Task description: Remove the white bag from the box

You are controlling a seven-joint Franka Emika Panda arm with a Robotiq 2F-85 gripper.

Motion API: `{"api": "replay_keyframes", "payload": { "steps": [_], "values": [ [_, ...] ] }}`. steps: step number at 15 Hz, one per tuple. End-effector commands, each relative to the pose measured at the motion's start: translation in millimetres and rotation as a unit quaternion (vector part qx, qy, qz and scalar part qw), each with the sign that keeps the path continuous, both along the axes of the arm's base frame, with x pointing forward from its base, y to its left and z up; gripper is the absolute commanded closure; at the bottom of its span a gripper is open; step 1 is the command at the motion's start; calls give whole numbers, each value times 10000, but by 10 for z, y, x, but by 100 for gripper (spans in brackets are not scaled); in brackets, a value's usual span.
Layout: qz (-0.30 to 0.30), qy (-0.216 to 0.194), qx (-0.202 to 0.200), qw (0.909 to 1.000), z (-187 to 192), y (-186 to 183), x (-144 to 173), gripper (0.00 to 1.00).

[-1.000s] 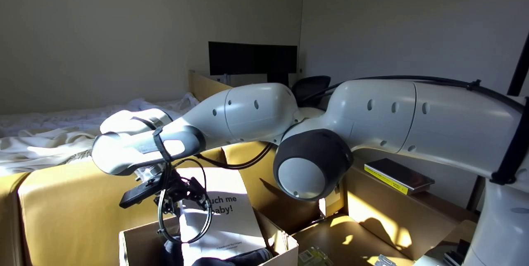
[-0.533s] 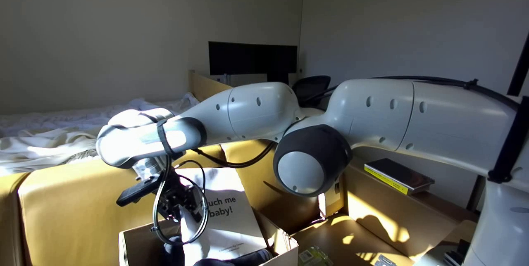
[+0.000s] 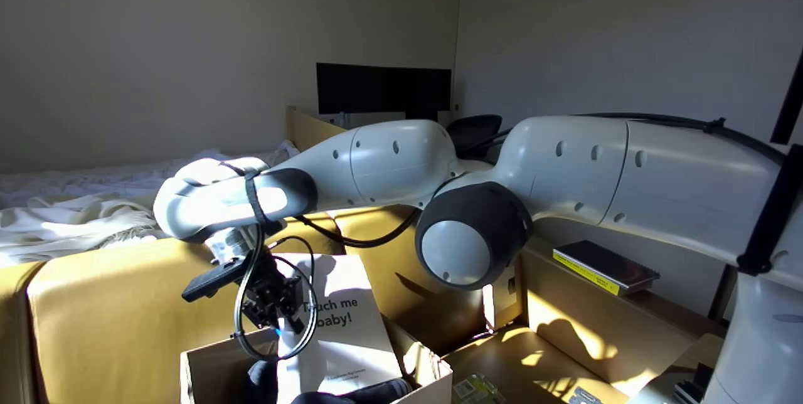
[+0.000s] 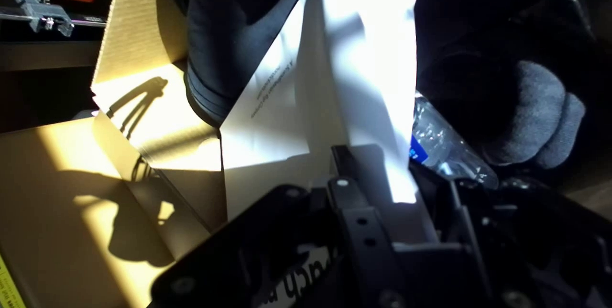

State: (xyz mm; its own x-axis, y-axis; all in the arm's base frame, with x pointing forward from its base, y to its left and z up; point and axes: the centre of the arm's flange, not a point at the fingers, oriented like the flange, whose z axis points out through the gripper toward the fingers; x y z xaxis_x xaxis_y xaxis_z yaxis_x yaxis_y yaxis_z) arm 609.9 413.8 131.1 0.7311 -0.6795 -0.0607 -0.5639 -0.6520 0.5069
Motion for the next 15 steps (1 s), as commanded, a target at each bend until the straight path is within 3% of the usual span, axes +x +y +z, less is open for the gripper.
{"api": "replay_keyframes", "payload": {
  "steps": [1,10,15],
  "values": [
    [-159,47,253,9995,328,-116,-194,92],
    [-168,-970,-154,9950,1786,262,-545,92],
    [-397,-1344,-431,9892,2602,56,-730,92]
  ]
}}
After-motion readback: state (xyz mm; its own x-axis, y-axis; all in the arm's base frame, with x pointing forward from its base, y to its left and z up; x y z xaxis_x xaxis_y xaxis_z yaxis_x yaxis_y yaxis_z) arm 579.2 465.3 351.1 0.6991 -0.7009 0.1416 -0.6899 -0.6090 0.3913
